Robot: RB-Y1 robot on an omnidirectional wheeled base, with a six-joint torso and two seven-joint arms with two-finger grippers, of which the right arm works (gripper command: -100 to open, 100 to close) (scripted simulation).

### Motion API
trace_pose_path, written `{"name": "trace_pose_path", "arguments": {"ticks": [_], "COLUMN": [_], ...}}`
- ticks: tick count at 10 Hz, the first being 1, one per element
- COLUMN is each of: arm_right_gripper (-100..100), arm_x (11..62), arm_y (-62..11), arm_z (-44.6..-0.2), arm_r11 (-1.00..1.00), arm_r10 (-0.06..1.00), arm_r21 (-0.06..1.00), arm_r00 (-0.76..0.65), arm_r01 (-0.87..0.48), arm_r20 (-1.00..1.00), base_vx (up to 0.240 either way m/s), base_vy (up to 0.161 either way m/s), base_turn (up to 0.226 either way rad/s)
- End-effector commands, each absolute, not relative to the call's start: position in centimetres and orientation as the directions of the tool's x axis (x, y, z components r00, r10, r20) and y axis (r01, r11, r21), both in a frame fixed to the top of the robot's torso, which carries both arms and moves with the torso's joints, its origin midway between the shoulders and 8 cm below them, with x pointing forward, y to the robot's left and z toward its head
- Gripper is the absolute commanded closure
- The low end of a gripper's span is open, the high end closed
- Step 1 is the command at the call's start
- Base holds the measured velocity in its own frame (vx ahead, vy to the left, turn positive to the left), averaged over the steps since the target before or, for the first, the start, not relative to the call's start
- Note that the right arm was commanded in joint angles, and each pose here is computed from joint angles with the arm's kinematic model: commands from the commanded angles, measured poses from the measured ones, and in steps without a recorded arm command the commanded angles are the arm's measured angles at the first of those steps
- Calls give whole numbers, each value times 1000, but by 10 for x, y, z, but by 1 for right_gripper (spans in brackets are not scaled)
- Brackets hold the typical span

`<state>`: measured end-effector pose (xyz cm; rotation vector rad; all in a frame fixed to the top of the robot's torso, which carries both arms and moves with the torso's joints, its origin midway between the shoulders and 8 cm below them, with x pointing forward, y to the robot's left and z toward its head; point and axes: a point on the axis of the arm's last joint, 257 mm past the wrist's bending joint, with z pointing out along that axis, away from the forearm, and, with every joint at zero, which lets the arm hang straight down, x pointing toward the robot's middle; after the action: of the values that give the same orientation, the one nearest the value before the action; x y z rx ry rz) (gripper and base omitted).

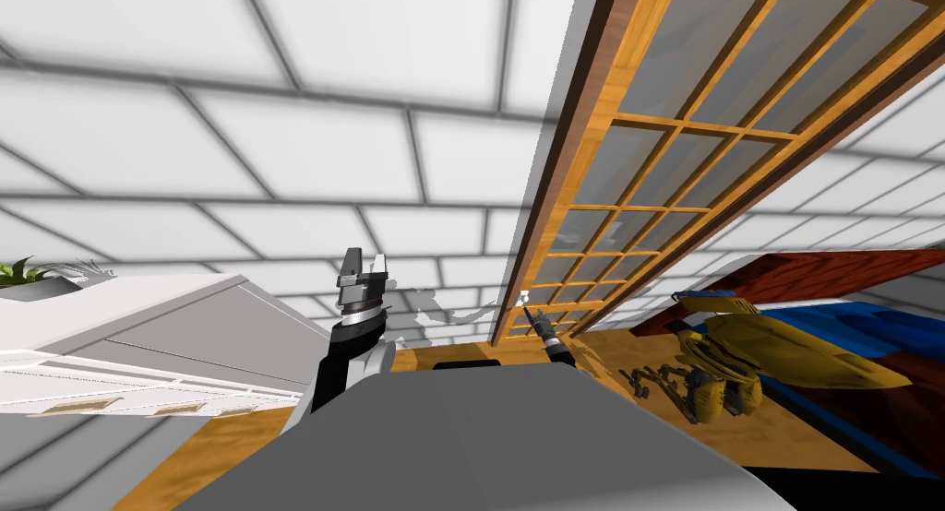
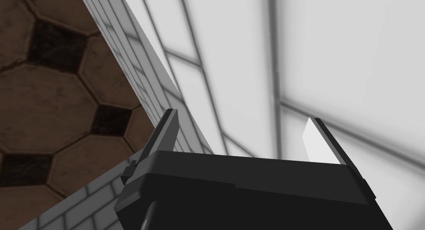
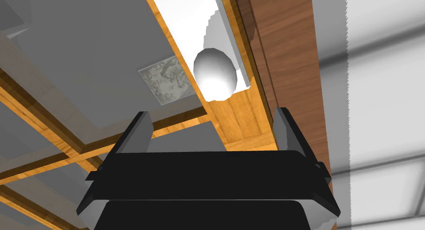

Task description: Pull the door open

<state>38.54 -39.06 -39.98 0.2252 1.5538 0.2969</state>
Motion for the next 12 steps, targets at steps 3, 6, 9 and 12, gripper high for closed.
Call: {"name": "trace_pose_path", "arguments": {"ticks": [3,6,9,12], "arm_right_gripper": [-100,-100,-100,-100], "arm_x": [363,347,343,350], "arm_y": [-400,-406,-408,-408], "arm_z": [-400,-400,-400,-400], "arm_r11": [980,993,995,996], "arm_r10": [191,90,62,57], "arm_r21": [191,90,62,57], "arm_r00": [-6,-5,-4,-2], "arm_r01": [-61,-73,-78,-65], "arm_r20": [-982,-996,-998,-998], "base_vx": [-37,-29,-16,164], "base_vy": [47,47,23,18], "base_turn": [-64,-54,-29,40]}}
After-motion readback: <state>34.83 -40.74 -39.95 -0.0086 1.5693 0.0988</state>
